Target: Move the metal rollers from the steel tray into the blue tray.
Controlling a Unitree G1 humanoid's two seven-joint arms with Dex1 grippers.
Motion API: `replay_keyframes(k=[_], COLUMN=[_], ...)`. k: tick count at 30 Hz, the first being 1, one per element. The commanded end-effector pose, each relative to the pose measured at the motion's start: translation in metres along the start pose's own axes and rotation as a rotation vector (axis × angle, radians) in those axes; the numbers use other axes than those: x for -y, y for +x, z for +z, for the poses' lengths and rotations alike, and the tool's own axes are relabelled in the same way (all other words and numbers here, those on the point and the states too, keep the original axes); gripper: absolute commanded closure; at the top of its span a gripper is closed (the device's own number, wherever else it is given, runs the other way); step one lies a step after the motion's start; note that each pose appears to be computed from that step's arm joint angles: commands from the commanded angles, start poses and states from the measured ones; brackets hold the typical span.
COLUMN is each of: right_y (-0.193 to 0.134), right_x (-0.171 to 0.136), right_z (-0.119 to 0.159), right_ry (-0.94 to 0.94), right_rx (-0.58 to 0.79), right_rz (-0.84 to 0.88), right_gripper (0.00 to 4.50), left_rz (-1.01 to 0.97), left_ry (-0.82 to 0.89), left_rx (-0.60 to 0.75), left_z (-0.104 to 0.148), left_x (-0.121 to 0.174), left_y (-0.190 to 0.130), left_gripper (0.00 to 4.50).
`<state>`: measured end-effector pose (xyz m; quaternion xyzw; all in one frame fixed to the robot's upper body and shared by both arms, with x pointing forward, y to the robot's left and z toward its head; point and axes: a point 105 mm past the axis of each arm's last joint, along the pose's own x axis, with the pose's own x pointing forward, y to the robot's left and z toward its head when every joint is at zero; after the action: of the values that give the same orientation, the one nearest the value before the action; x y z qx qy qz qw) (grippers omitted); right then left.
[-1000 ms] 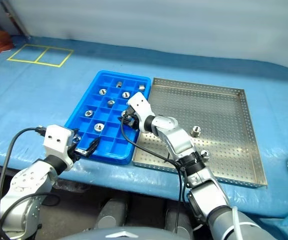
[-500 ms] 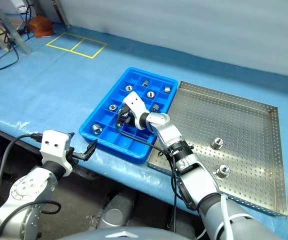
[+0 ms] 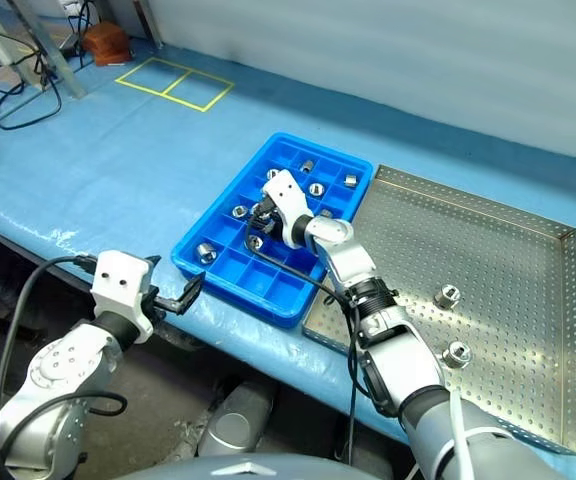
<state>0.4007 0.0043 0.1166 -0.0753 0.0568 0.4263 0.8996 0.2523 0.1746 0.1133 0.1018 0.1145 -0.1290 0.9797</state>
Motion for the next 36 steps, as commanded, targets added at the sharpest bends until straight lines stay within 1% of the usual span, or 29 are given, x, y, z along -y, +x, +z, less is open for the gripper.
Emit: replay_keyframes(k=[1, 14, 22, 27, 33, 35, 36], right_y=[-0.002, -0.013, -0.017, -0.02, -0.023, -0.025, -0.026], right_x=[0.002, 0.013, 0.007, 0.014, 0.017, 0.019, 0.019], right_z=[0.02, 0.016, 0.001, -0.005, -0.009, -0.011, -0.012], right_ry=[-0.038, -0.048, -0.022, -0.015, -0.007, -0.018, -0.025], right_rx=[0.065, 0.05, 0.018, 0.0, -0.012, -0.027, -0.03], right_rz=[-0.011, -0.056, -0.056, -0.097, -0.106, -0.11, -0.112], right_gripper=[2.78, 2.78, 2.78, 2.78, 2.78, 2.02, 1.74], left_rz=[-0.015, -0.039, -0.045, -0.05, -0.054, -0.056, -0.058], left_ry=[0.012, 0.013, 0.018, 0.019, 0.022, 0.022, 0.022], left_rx=[0.027, 0.029, 0.03, 0.028, 0.025, 0.026, 0.026], left_z=[0.006, 0.005, 0.005, 0.005, 0.004, 0.005, 0.005], left_x=[0.002, 0.004, 0.004, 0.005, 0.005, 0.005, 0.006], left_y=[0.001, 0.007, 0.008, 0.009, 0.01, 0.01, 0.011], left_gripper=[0.13, 0.13, 0.13, 0.13, 0.13, 0.13, 0.13])
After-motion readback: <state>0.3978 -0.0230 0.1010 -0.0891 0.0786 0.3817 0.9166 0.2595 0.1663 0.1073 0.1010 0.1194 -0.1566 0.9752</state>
